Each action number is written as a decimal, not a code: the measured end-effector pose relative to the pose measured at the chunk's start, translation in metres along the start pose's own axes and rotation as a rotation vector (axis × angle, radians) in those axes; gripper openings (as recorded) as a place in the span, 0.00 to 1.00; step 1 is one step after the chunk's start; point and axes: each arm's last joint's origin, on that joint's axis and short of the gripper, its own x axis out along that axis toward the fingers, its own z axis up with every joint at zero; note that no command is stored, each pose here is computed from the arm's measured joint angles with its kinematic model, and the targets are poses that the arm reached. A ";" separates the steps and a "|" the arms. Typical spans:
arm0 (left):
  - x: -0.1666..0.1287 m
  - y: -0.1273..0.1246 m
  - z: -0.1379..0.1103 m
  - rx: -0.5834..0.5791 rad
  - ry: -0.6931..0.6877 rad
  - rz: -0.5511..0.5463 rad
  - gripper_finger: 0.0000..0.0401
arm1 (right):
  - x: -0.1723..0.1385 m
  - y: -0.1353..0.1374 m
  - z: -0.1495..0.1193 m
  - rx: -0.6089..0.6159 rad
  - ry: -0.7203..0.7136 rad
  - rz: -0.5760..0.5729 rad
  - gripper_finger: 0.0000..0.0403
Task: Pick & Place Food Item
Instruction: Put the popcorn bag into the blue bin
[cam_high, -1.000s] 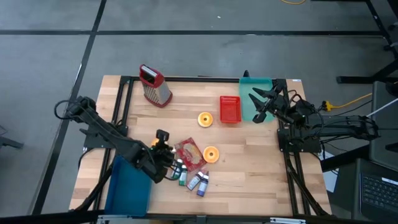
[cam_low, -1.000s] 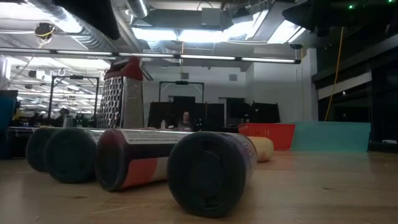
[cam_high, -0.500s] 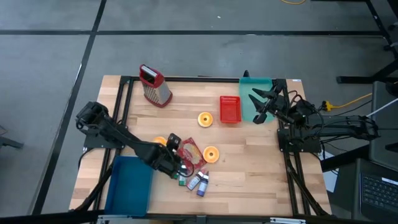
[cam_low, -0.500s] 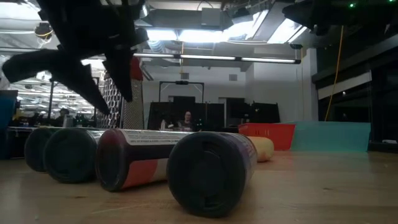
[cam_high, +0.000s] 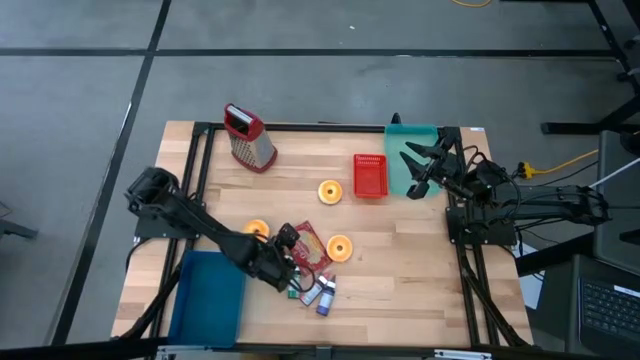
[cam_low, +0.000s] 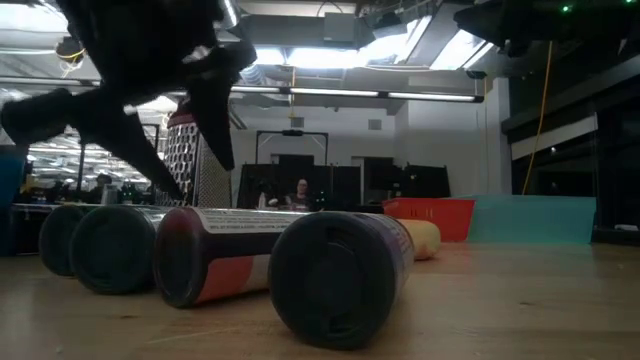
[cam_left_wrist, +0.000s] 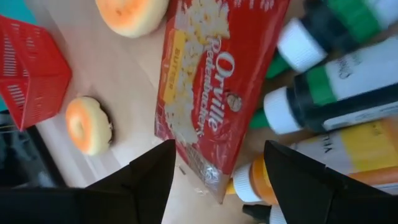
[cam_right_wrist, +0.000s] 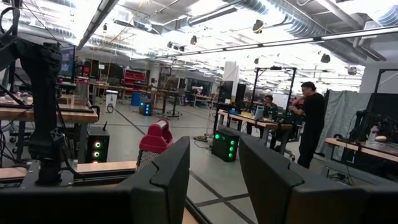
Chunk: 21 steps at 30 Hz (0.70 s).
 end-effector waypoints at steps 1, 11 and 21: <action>0.002 -0.001 0.000 0.012 0.011 0.011 0.60 | 0.000 0.000 0.000 0.000 0.001 0.000 0.35; 0.025 -0.008 0.002 0.031 0.071 0.013 0.60 | 0.000 0.000 0.000 -0.001 0.001 0.000 0.35; 0.053 -0.003 -0.009 -0.029 0.077 0.039 0.57 | 0.000 0.000 0.000 -0.001 0.000 0.001 0.35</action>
